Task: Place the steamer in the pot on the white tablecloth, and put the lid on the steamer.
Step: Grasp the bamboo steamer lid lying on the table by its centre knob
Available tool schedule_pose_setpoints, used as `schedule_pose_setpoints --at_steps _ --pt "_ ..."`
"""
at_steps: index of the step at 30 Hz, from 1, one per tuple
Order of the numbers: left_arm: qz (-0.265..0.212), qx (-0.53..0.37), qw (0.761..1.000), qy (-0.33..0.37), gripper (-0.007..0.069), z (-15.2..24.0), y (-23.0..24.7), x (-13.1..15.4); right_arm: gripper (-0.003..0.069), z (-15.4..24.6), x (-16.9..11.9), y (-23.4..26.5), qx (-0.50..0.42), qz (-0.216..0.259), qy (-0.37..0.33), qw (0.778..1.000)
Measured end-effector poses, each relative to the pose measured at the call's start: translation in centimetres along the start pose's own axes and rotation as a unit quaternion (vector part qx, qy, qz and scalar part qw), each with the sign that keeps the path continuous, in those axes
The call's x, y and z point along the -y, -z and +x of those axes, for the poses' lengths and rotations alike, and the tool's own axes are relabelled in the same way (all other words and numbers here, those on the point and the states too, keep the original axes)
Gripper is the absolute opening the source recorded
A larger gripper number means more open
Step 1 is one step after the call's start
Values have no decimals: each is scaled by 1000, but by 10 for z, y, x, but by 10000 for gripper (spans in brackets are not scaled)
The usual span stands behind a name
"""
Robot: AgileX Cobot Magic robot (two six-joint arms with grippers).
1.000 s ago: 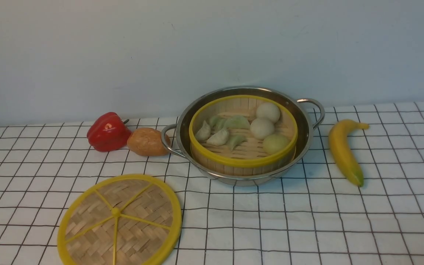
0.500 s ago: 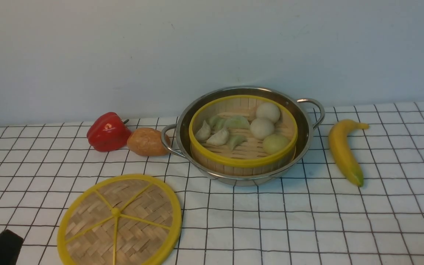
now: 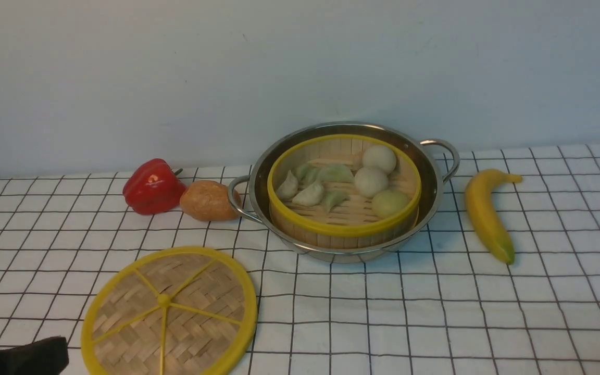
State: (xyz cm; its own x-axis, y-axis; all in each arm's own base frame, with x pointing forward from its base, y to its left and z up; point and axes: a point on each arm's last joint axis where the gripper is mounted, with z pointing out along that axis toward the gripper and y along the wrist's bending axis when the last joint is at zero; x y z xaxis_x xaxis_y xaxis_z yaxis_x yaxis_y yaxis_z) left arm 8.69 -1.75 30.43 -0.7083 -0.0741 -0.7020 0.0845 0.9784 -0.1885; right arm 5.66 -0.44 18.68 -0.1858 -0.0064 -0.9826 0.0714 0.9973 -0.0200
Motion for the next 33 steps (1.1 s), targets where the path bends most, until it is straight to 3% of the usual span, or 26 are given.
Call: schedule_pose_setpoints --at_steps 3,11,16,24,33 --pt "-11 -97 994 -45 479 -21 -19 -4 240 0 0 0 0 0 -5 1000" --pt "-2 -177 978 -106 395 -67 -94 -16 240 0 0 0 0 0 -7 1000" --pt "28 -245 960 -135 407 -78 -148 -24 240 0 0 0 0 0 -7 1000" --pt "62 -254 954 -147 464 -84 -208 -30 240 0 0 0 1 0 -7 1000" --pt "73 -270 948 -150 424 -72 -243 -37 240 0 0 0 1 0 -7 1000"
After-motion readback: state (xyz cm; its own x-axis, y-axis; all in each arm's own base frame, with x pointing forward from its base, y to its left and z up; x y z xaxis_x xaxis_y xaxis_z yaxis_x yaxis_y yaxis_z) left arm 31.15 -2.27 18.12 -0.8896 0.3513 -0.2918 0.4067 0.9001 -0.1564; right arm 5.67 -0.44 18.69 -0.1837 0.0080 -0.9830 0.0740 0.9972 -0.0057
